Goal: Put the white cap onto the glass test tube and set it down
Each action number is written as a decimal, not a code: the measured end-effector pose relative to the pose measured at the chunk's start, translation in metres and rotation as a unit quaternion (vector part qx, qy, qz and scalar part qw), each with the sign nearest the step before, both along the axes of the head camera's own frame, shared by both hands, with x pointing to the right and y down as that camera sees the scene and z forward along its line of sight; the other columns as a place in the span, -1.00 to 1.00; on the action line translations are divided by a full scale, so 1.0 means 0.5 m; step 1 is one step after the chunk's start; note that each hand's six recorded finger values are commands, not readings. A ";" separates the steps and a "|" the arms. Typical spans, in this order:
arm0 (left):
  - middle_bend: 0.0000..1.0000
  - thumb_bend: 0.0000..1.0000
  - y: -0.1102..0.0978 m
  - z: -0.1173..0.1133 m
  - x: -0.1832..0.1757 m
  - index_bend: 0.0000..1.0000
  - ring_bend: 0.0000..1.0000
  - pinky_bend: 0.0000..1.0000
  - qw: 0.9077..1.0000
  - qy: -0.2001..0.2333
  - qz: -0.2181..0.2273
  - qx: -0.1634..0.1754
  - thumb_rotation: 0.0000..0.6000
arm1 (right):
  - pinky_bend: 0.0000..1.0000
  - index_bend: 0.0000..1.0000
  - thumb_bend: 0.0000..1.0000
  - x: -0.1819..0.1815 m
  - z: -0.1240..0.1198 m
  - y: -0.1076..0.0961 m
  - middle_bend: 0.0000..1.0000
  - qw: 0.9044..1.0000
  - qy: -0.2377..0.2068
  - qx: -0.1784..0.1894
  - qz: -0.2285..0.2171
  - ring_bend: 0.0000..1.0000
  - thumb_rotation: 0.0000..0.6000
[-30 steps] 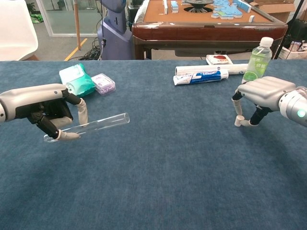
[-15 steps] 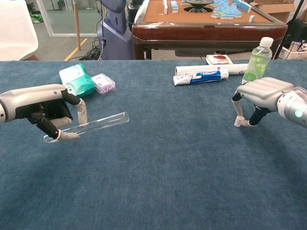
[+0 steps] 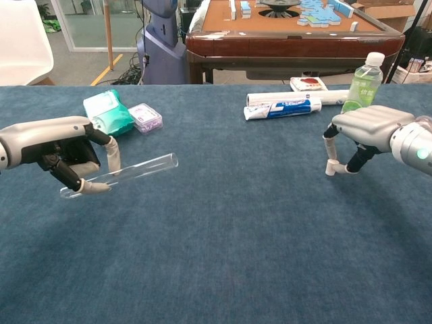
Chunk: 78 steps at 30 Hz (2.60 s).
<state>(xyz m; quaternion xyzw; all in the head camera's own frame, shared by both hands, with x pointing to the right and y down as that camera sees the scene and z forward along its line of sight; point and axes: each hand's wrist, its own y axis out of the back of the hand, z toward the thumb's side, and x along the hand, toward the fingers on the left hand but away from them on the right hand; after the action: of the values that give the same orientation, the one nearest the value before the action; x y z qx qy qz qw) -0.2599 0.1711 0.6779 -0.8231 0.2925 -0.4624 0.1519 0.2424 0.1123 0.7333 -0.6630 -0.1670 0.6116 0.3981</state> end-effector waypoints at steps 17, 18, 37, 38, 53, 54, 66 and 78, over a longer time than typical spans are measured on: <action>0.86 -0.24 -0.049 -0.003 0.046 0.30 0.90 1.00 0.994 0.070 -0.056 -0.065 1.00 | -0.63 0.18 -0.17 -0.163 -0.250 -0.033 -0.44 0.967 -0.242 0.077 -0.028 -0.78 1.00; 0.86 -0.24 -0.051 -0.005 0.054 0.30 0.90 1.00 0.993 0.075 -0.057 -0.069 1.00 | -0.63 0.18 -0.17 -0.172 -0.259 -0.031 -0.44 0.964 -0.252 0.081 -0.031 -0.78 1.00; 0.86 -0.24 -0.061 -0.019 0.108 0.30 0.90 1.00 0.986 0.116 -0.071 -0.091 1.00 | -0.64 0.18 -0.17 -0.244 -0.294 0.000 -0.44 0.948 -0.303 0.089 -0.048 -0.78 1.00; 0.86 -0.24 -0.061 -0.019 0.109 0.30 0.90 1.00 0.986 0.117 -0.070 -0.092 1.00 | -0.64 0.18 -0.17 -0.245 -0.293 0.001 -0.44 0.948 -0.302 0.088 -0.049 -0.78 1.00; 0.86 -0.24 -0.064 -0.019 0.119 0.30 0.90 1.00 0.986 0.117 -0.069 -0.093 1.00 | -0.65 0.18 -0.17 -0.258 -0.286 0.009 -0.44 0.948 -0.304 0.082 -0.050 -0.78 1.00; 0.86 -0.24 -0.063 -0.018 0.119 0.30 0.90 1.00 0.986 0.117 -0.070 -0.094 1.00 | -0.65 0.18 -0.17 -0.258 -0.286 0.010 -0.44 0.948 -0.304 0.082 -0.051 -0.78 1.00; 0.86 -0.24 -0.066 -0.013 0.118 0.30 0.90 1.00 0.986 0.116 -0.073 -0.097 1.00 | -0.65 0.18 -0.17 -0.267 -0.277 0.013 -0.44 0.949 -0.300 0.080 -0.053 -0.78 1.00; 0.85 -0.24 -0.068 -0.012 0.116 0.30 0.90 1.00 0.985 0.120 -0.078 -0.100 1.00 | -0.65 0.18 -0.17 -0.277 -0.268 0.017 -0.44 0.949 -0.302 0.079 -0.053 -0.78 1.00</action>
<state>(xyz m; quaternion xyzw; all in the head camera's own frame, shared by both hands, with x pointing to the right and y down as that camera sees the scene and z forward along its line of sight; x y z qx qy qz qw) -0.2017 0.1370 0.6716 -0.8584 0.3240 -0.3977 -0.0036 0.1040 0.1209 0.5991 -0.7911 -0.2917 0.3458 0.4117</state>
